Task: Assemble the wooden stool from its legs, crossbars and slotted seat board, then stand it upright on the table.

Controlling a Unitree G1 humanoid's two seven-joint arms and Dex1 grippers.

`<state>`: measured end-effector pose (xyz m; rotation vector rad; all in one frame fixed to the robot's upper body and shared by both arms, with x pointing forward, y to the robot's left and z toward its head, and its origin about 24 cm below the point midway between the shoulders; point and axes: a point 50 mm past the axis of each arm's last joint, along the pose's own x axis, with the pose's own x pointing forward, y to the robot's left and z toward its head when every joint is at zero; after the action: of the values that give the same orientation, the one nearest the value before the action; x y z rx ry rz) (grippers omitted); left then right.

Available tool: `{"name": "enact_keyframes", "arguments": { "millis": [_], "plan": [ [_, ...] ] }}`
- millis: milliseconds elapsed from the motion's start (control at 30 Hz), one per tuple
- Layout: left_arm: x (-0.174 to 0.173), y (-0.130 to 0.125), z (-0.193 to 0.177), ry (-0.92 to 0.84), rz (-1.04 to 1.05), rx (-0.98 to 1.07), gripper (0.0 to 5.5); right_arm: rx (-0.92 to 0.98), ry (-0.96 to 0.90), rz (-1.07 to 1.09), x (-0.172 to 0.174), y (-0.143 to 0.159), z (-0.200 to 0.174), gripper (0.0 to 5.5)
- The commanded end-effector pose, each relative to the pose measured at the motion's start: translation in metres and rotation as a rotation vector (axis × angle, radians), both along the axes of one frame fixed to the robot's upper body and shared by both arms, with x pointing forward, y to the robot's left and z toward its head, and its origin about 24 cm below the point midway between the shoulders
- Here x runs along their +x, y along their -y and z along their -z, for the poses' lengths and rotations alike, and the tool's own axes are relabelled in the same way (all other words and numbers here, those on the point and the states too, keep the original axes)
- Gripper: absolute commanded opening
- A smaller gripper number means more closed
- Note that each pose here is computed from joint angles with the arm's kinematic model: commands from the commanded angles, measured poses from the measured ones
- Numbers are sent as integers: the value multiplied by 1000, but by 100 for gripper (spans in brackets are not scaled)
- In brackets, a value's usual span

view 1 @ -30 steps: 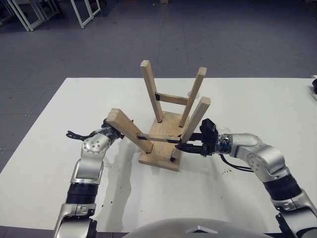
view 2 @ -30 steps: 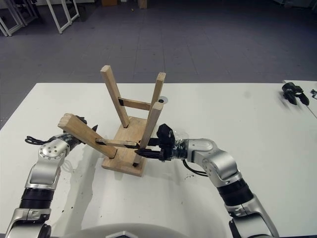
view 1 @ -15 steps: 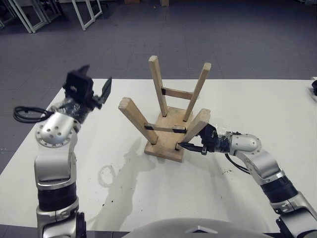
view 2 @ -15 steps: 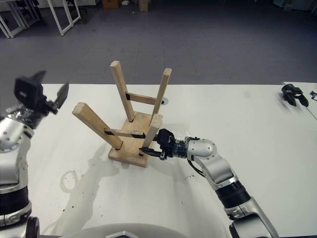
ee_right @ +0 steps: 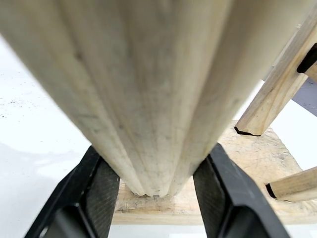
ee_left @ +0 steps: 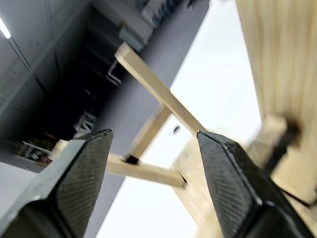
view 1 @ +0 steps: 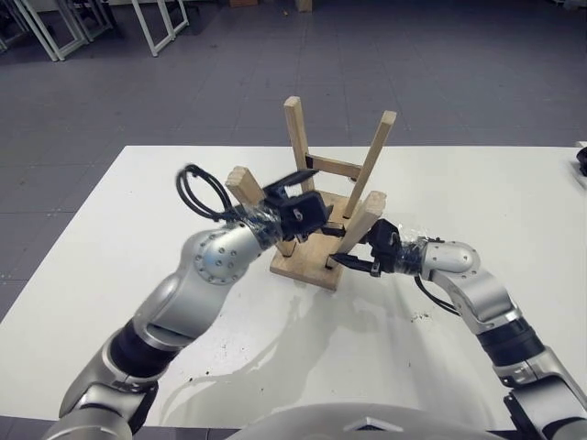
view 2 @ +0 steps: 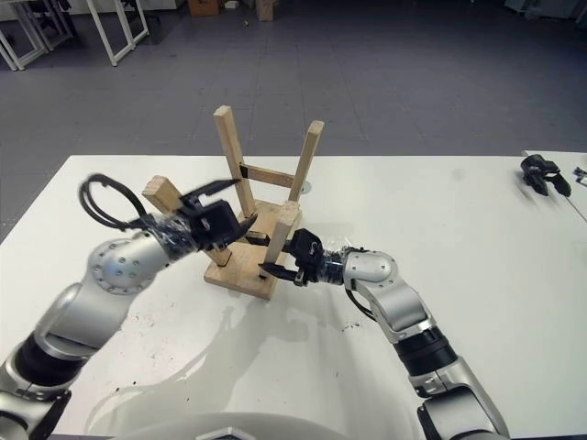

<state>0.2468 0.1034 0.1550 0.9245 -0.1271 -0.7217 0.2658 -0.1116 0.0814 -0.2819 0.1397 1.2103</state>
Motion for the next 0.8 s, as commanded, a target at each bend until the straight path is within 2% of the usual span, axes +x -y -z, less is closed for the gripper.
{"name": "enact_keyframes", "arguments": {
  "millis": [33,133,367,500,567,667,733,800],
  "plan": [
    [0,-1,33,-66,-42,46,312,-173,-127,40,-2,8,26,202],
    [-2,2,39,-65,-17,83,312,-321,-169,73,2,14,36,202],
    [-9,-7,61,-165,-54,173,312,-700,-116,59,4,38,58,202],
    [-7,-10,62,-167,-76,180,312,-716,-138,33,-5,37,64,202],
    [2,-12,43,-49,-118,100,312,-636,-126,64,-2,30,54,202],
    [15,-15,-15,296,-173,-88,312,-410,-93,121,12,14,22,202],
    [15,-15,-54,506,-161,-190,312,-293,-55,161,23,6,-1,202],
    [11,-15,-74,621,-134,-238,312,-233,-27,187,29,0,-16,202]
  ]
}}
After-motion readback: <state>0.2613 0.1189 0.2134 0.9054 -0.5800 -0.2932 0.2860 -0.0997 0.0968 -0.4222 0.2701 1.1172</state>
